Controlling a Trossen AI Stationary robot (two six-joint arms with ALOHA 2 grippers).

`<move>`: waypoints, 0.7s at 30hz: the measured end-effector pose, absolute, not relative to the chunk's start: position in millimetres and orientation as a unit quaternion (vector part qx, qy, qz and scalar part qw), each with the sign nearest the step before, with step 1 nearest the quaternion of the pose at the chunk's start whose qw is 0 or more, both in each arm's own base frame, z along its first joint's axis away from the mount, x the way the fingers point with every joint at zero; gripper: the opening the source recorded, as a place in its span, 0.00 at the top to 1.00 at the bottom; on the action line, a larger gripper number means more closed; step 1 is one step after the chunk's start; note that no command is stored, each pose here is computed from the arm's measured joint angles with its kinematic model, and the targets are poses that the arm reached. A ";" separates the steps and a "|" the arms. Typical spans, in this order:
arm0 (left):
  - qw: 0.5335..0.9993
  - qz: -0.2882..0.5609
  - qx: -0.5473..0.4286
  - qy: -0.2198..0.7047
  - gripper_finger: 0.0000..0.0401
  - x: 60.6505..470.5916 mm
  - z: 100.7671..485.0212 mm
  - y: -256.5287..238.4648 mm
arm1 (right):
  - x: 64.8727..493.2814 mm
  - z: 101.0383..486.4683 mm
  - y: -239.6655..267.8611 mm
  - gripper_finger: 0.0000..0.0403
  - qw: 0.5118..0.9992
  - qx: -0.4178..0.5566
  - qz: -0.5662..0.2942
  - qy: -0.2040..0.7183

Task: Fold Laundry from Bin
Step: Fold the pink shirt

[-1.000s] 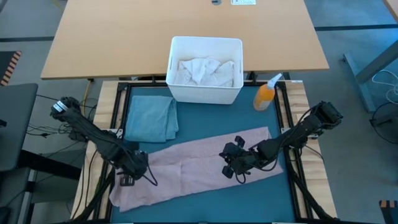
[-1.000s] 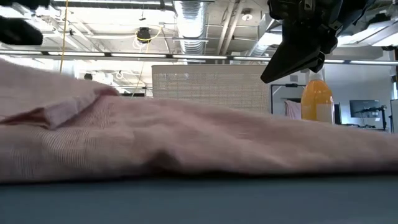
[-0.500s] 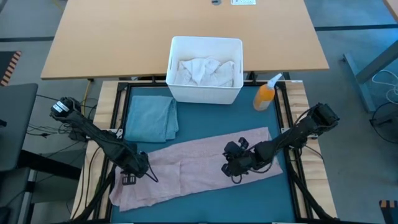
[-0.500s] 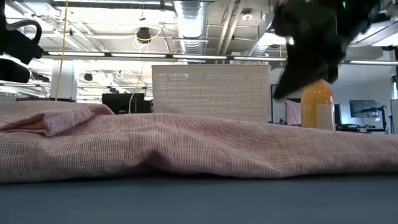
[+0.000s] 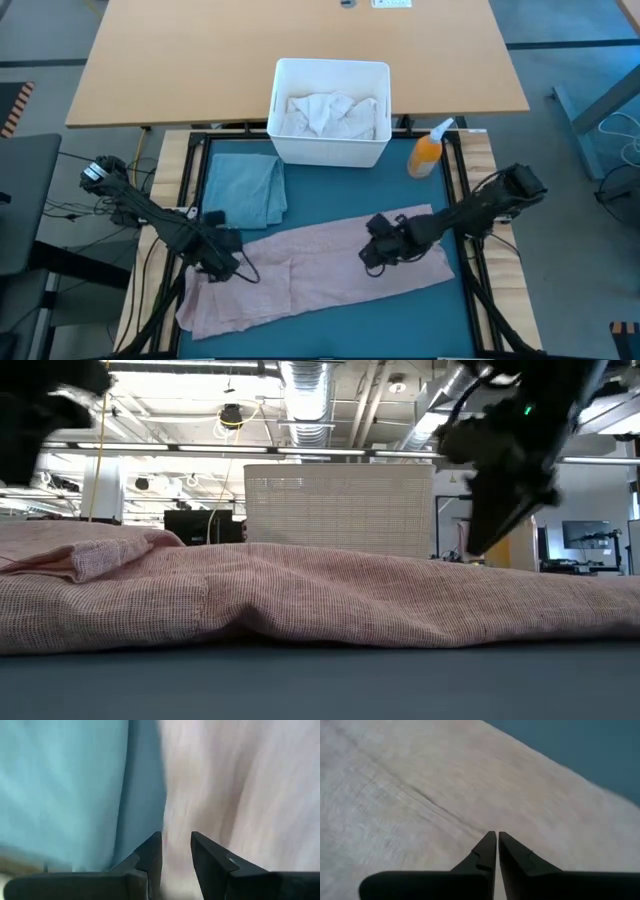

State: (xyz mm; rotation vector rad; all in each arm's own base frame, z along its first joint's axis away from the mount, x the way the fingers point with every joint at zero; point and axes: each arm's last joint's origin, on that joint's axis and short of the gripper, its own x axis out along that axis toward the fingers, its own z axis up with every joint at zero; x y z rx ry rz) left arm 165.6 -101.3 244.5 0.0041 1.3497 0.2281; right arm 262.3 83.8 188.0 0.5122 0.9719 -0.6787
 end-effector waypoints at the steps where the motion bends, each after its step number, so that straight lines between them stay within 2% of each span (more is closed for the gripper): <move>1: 0.802 0.091 0.009 0.590 0.77 172.6 243.7 -104.6 | 256.1 193.5 81.9 0.88 0.787 0.259 -0.330 0.453; 5: 0.878 -0.007 0.026 0.477 0.75 197.7 237.1 -119.1 | 229.9 204.4 78.5 0.84 0.724 0.304 -0.385 0.484; 8: 0.913 -0.062 0.035 0.403 0.72 209.2 235.8 -126.7 | 215.6 204.5 80.1 0.79 0.681 0.307 -0.416 0.519; 14: 0.945 -0.098 0.045 0.309 0.68 218.7 231.0 -130.5 | 205.2 202.6 82.3 0.61 0.623 0.315 -0.430 0.572; 21: 0.960 -0.093 0.033 0.263 0.67 223.0 219.8 -123.0 | 187.7 193.9 76.2 0.33 0.552 0.311 -0.486 0.602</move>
